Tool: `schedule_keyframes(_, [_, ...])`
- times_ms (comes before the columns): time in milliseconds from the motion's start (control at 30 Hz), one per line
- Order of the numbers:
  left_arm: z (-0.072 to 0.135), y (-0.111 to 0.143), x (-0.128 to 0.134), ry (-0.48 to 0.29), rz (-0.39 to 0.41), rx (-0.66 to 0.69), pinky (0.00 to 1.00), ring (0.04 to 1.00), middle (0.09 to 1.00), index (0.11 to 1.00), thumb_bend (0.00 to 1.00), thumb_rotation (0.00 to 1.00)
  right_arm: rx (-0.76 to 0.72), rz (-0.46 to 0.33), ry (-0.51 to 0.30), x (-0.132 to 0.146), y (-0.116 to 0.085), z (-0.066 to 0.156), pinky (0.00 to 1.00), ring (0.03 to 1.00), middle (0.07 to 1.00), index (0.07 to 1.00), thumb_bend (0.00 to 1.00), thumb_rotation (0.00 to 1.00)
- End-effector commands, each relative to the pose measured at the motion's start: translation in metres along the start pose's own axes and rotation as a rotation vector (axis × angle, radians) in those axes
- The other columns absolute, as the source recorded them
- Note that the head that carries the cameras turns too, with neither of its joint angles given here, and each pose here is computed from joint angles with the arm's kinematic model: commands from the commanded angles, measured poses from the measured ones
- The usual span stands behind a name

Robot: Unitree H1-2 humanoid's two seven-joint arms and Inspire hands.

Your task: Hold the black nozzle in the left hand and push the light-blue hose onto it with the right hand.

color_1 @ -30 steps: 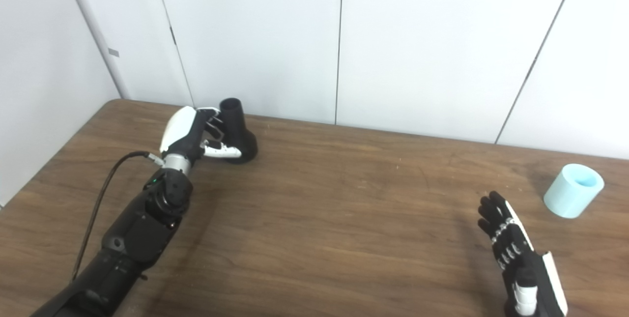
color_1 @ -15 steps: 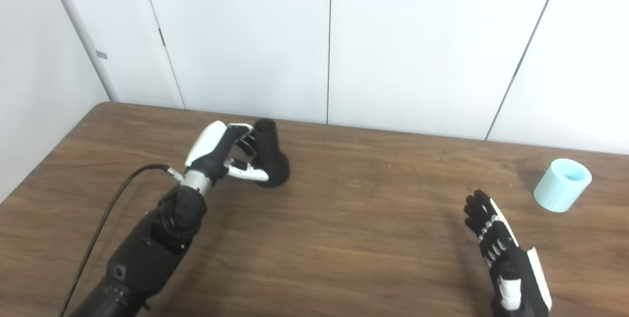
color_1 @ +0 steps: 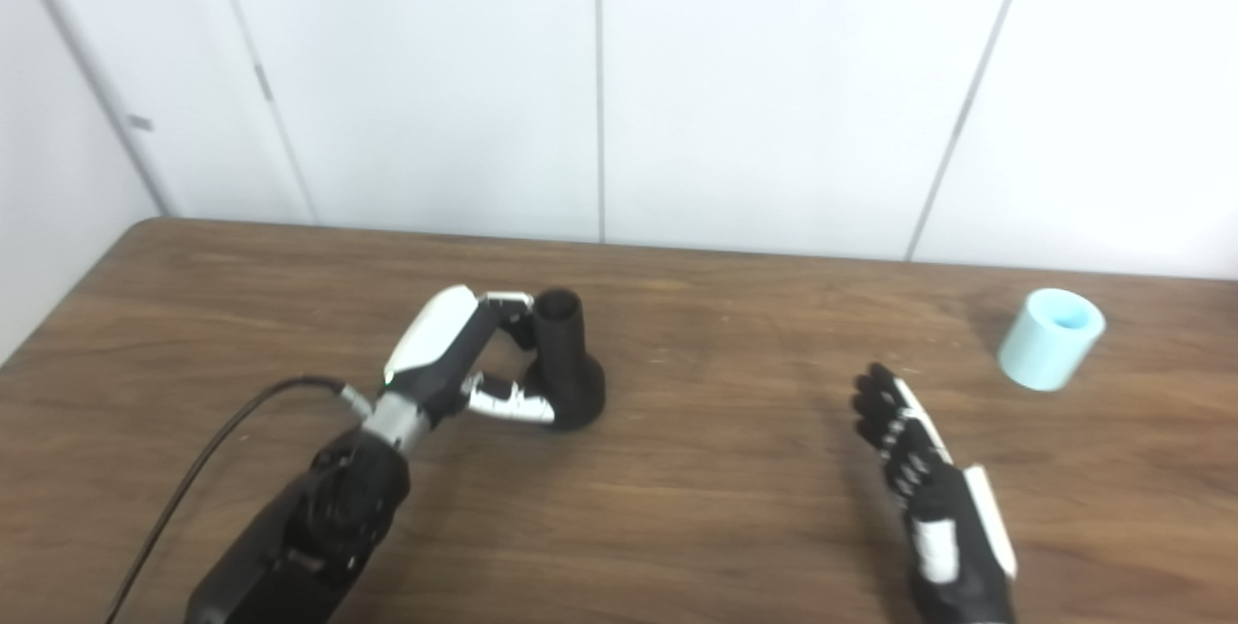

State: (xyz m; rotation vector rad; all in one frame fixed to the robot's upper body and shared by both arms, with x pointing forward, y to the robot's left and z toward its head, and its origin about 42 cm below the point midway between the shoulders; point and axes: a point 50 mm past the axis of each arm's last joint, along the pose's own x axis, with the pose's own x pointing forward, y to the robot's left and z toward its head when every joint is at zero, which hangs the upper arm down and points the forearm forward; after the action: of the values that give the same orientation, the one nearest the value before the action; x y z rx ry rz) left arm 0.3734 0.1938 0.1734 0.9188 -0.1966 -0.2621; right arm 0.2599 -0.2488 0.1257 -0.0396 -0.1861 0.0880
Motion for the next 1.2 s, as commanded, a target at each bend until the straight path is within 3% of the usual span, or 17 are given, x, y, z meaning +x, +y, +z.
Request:
schedule_keyframes(0, [-0.011, -0.015, -0.012, 0.037, -0.106, 0.054, 0.8, 0.606, 0.514, 0.468, 0.52, 0.0, 0.009, 0.002, -0.019, 0.001, 0.009, 0.005, 0.92, 0.931, 0.929, 0.939, 0.82, 1.0])
schedule_keyframes(400, [0.003, -0.03, -0.036, -0.066, -0.172, 0.064, 0.79, 0.609, 0.515, 0.463, 0.52, 0.0, 0.005, 0.012, -0.023, 0.008, 0.032, 0.015, 0.95, 0.953, 0.938, 0.951, 0.75, 1.0])
schedule_keyframes(833, [0.001, -0.032, -0.048, -0.104, -0.231, 0.049, 0.81, 0.579, 0.484, 0.487, 0.53, 0.0, 0.018, 0.002, -0.003, 0.018, 0.051, 0.023, 0.96, 0.961, 0.942, 0.955, 0.78, 1.0])
schedule_keyframes(933, [0.002, -0.035, -0.052, -0.115, -0.245, 0.044, 0.81, 0.572, 0.474, 0.492, 0.53, 0.0, 0.028, -0.011, 0.013, 0.018, 0.055, 0.024, 0.97, 0.961, 0.937, 0.95, 0.83, 1.0])
schedule_keyframes(1167, [0.002, -0.038, -0.053, -0.13, -0.255, 0.053, 0.81, 0.588, 0.497, 0.479, 0.52, 0.0, 0.02, -0.032, 0.031, 0.018, 0.052, 0.028, 0.96, 0.96, 0.936, 0.948, 0.85, 1.0])
